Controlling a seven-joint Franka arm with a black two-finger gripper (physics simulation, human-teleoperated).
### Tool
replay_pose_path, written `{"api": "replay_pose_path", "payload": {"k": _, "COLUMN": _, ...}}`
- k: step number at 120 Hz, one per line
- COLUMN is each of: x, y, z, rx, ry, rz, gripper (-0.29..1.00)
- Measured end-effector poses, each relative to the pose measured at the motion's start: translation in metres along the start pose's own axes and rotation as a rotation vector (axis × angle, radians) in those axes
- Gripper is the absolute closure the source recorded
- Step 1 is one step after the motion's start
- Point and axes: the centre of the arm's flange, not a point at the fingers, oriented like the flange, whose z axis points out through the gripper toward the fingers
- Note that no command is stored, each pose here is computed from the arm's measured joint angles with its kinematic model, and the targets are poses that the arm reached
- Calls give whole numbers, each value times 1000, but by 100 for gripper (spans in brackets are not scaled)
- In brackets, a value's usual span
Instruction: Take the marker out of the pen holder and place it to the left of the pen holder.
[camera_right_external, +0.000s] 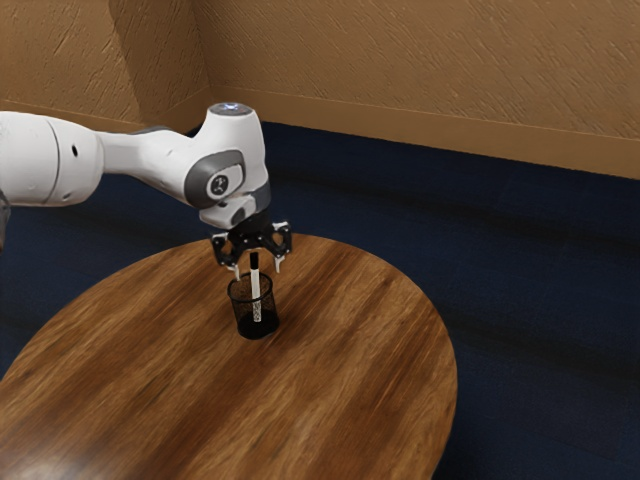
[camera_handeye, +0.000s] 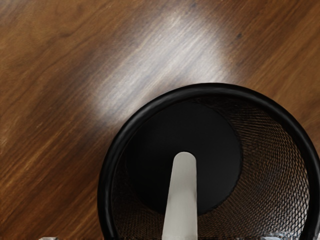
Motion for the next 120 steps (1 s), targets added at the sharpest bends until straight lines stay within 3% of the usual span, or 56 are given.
{"api": "replay_pose_path", "payload": {"k": 38, "x": -18, "y": 4, "z": -8, "rx": 31, "ry": -36, "rz": 154, "gripper": 30}}
{"api": "replay_pose_path", "payload": {"k": 120, "x": -19, "y": 12, "z": -6, "rx": 75, "ry": 8, "rz": 264, "gripper": 50}}
